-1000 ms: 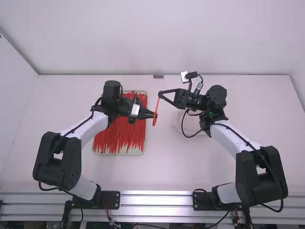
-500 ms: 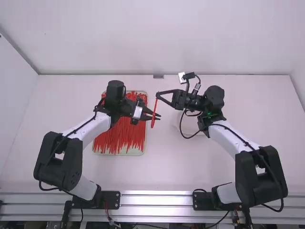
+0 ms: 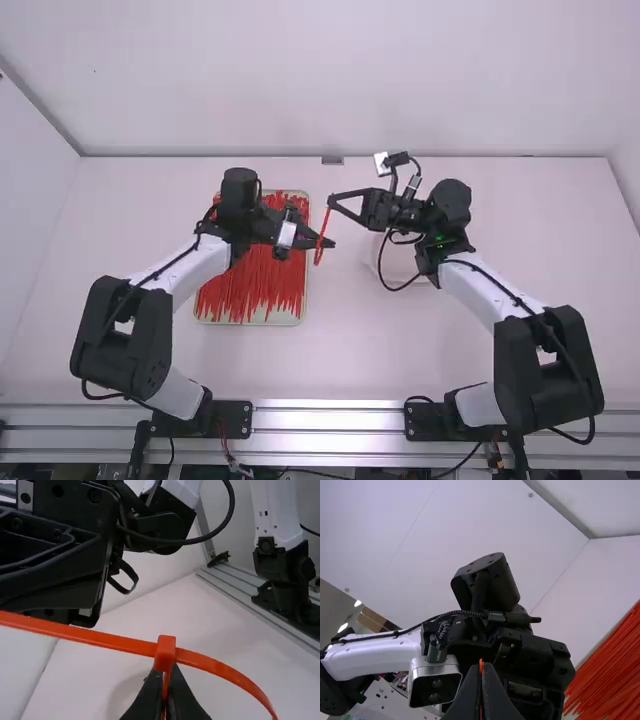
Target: Fasten the cable tie
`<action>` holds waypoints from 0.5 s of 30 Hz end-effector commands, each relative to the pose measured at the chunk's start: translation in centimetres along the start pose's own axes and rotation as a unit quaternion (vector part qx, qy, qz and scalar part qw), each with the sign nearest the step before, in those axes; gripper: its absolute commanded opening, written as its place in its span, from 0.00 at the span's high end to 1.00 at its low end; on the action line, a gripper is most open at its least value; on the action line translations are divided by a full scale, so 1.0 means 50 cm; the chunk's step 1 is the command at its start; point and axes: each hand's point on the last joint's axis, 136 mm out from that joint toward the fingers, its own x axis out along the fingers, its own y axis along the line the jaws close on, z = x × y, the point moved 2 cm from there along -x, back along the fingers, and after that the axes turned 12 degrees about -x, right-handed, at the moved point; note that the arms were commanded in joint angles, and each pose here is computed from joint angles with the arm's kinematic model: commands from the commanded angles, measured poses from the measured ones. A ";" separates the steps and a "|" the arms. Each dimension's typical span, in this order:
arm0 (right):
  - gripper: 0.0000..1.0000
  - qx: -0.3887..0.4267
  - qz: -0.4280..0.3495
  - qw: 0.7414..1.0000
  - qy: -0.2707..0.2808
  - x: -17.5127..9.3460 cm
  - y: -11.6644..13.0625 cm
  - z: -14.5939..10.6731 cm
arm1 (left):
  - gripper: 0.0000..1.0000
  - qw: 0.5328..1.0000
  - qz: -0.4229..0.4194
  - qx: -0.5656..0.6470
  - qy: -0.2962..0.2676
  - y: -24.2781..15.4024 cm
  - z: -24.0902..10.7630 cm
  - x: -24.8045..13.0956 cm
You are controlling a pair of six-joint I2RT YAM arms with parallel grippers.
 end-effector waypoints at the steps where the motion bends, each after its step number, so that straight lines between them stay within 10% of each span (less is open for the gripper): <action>1: 1.00 -0.026 0.002 1.000 -0.011 -0.004 0.019 0.030 | 0.88 1.000 -0.013 -0.009 -0.010 -0.013 -0.004 0.000; 15: 1.00 -0.028 0.003 1.000 -0.011 -0.005 0.018 0.030 | 0.98 1.000 -0.014 -0.018 -0.010 -0.008 0.003 0.001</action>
